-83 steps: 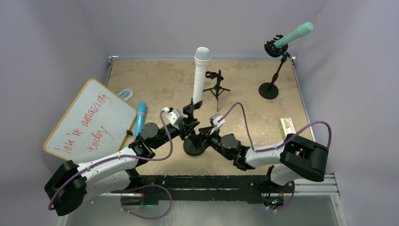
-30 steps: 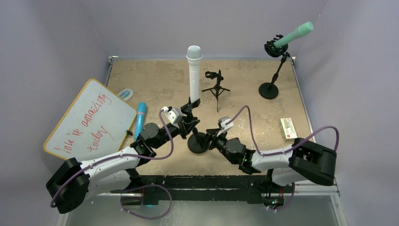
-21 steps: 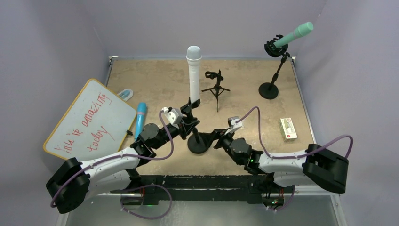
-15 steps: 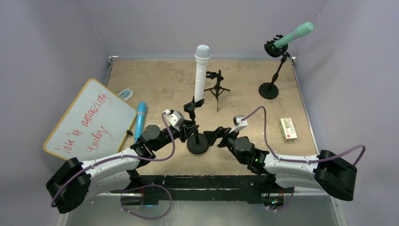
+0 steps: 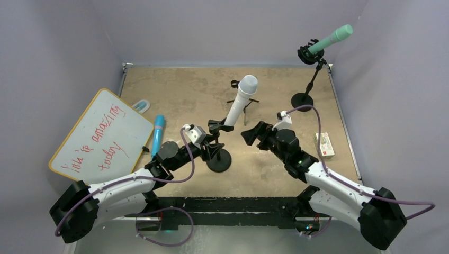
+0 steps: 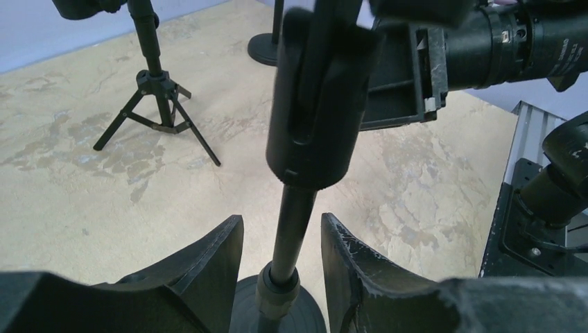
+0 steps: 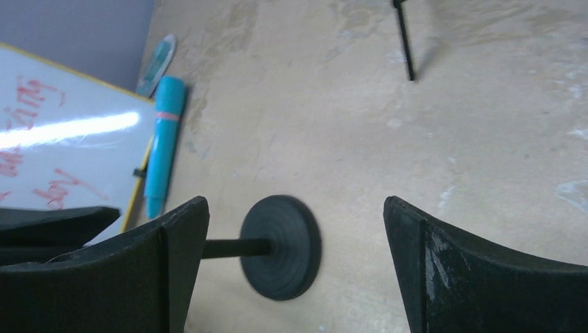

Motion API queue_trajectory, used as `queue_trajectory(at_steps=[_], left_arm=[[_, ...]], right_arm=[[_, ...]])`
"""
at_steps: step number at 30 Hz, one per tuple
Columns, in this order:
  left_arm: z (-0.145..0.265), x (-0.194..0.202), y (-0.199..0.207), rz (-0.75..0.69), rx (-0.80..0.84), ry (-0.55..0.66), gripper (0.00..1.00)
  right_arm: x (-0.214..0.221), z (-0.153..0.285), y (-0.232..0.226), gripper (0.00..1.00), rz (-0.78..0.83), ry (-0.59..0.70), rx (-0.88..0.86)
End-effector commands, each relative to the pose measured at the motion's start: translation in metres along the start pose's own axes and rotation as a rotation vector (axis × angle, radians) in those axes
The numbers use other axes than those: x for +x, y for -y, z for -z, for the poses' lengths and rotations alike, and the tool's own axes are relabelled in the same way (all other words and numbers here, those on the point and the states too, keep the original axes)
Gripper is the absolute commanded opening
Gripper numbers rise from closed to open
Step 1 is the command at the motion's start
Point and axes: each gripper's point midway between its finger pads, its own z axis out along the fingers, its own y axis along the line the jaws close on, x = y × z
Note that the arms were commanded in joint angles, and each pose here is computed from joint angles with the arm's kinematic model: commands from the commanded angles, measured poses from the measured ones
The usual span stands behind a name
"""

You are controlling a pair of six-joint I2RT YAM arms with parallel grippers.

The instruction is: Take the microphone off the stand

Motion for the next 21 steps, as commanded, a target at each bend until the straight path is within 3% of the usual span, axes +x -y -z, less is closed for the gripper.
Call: queue_trajectory(at_steps=[1,12,21], left_arm=[[0.004,-0.013,0.003,-0.009,0.017,0.045,0.44],[0.017,-0.018,0.006,-0.005,0.026,0.067,0.46],[0.027,-0.043,0.020,-0.023,0.088,0.118,0.55]], right_arm=[[-0.023,0.017,-0.050,0.96,0.030,-0.025,-0.157],[-0.050,0.059,-0.109,0.97,0.093,-0.014,-0.388],[-0.061,0.072,-0.105,0.98,0.087,0.018,-0.344]])
